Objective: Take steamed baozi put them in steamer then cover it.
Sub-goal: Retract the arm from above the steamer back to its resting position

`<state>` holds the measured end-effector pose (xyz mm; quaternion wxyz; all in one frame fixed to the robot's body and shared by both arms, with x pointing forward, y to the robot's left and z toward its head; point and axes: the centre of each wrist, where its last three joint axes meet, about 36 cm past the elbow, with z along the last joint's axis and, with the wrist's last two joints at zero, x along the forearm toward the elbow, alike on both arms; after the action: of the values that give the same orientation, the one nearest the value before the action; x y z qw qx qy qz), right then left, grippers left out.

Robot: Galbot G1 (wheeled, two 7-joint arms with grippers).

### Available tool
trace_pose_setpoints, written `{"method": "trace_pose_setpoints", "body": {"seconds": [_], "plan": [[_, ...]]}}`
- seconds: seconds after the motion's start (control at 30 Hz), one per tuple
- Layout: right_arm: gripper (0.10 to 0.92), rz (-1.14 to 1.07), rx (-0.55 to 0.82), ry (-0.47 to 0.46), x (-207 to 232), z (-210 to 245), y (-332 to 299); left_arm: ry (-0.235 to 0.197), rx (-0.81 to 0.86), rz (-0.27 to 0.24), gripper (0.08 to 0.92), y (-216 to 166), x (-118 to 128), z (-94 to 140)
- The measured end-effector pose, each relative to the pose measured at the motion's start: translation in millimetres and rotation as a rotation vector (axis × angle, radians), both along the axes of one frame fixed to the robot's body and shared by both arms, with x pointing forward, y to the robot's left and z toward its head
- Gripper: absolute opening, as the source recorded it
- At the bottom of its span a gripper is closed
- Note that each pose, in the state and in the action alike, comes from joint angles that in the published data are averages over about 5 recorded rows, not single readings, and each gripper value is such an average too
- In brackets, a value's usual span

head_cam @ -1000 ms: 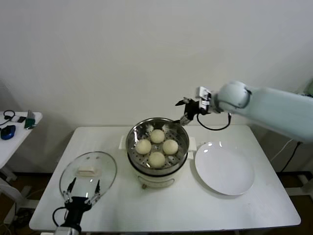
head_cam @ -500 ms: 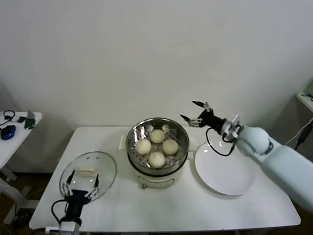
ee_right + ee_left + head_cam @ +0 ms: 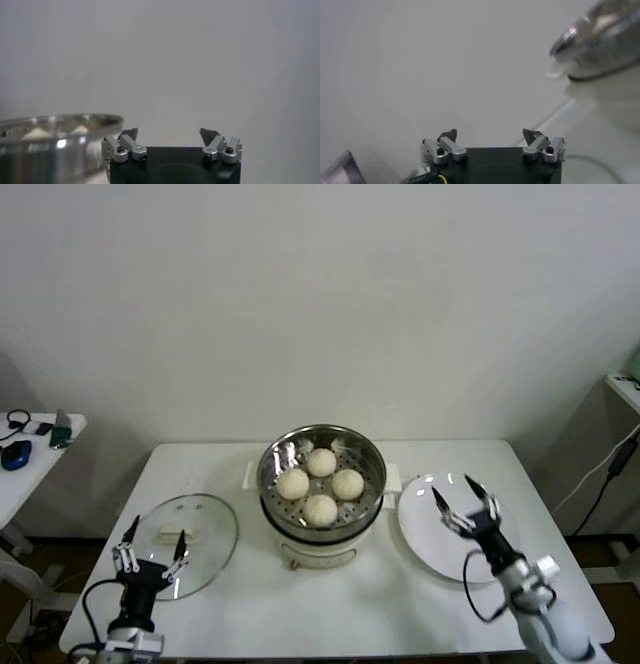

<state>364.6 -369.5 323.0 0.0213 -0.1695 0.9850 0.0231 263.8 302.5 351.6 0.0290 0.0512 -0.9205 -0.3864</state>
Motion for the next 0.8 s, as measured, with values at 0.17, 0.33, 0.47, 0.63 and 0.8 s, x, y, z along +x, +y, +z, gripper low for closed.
{"method": "trace_pose_setpoints", "body": {"seconds": [0.17,0.33,0.47,0.63,0.8], "plan": [[0.823,-0.078,0.045,0.054,-61.1,-29.2,1.4,0.013,0.273,0.006,0.823,6.6,-3.8,-13.1],[0.823,-0.140,0.081,0.061,-88.5,-39.2,6.3,0.021,0.505,-0.011,0.823,15.8,-5.0,-36.4],[0.823,-0.177,0.104,0.060,-102.7,-43.3,10.6,0.024,0.645,-0.025,0.823,26.8,-1.6,-57.2],[0.823,-0.215,0.120,0.061,-118.0,-46.8,13.4,0.033,0.749,-0.044,0.823,37.5,7.3,-82.2],[0.823,-0.245,0.125,0.065,-130.6,-49.5,13.2,0.043,0.806,-0.054,0.823,44.3,20.9,-102.4]]}}
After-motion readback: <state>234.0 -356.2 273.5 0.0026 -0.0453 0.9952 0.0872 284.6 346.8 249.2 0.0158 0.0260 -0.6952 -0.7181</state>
